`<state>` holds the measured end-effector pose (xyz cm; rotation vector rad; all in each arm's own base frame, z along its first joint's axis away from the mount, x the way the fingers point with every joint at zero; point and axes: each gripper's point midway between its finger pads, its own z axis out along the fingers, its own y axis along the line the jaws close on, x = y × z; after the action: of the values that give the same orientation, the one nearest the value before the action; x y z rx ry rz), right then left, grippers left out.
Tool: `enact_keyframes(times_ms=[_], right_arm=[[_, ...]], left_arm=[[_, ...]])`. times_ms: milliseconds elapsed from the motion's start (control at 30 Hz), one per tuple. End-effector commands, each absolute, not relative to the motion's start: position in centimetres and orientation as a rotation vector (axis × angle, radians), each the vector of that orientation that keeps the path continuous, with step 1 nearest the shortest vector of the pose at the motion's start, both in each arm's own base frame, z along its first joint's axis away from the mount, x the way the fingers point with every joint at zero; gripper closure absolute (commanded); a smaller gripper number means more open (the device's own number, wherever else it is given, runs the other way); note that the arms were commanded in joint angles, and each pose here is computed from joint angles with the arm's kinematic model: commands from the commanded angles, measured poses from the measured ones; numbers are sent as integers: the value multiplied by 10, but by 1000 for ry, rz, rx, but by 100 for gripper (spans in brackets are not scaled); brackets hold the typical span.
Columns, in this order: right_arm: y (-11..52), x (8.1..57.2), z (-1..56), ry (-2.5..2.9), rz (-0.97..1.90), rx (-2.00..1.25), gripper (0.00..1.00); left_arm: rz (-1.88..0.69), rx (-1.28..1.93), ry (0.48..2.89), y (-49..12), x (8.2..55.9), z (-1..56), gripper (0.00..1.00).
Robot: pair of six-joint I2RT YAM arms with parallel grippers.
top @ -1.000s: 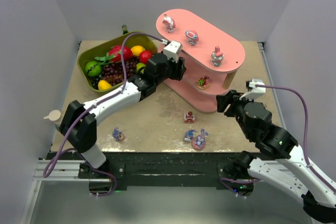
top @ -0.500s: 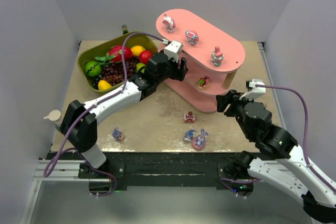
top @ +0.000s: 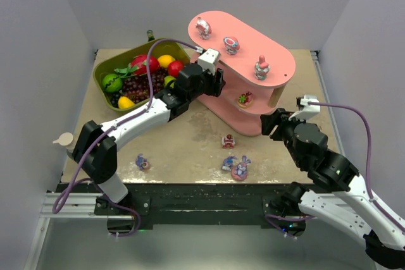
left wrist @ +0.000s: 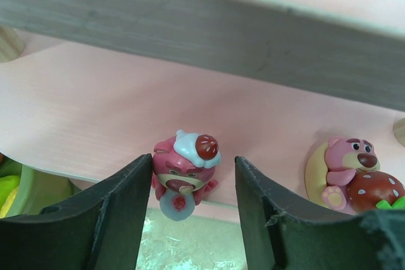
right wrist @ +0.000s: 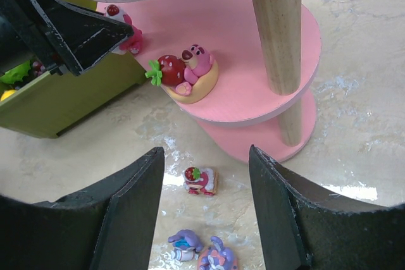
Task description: Place and organize the plastic toys onto the shelf
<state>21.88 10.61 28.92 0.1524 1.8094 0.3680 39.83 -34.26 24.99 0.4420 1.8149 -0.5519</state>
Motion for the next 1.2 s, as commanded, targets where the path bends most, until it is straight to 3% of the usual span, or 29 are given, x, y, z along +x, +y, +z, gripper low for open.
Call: enact_keyframes(times_ms=[0, 833, 1167], right_arm=[[107, 223, 295, 1782, 373, 166, 40], [104, 223, 292, 1782, 354, 166, 40], [105, 223, 292, 1783, 361, 169, 40]], left_arm=[[-597, 418, 1726, -345, 401, 281, 42], [-555, 409, 1696, -344, 411, 268, 49], [-564, 377, 1636, -334, 403, 298, 27]])
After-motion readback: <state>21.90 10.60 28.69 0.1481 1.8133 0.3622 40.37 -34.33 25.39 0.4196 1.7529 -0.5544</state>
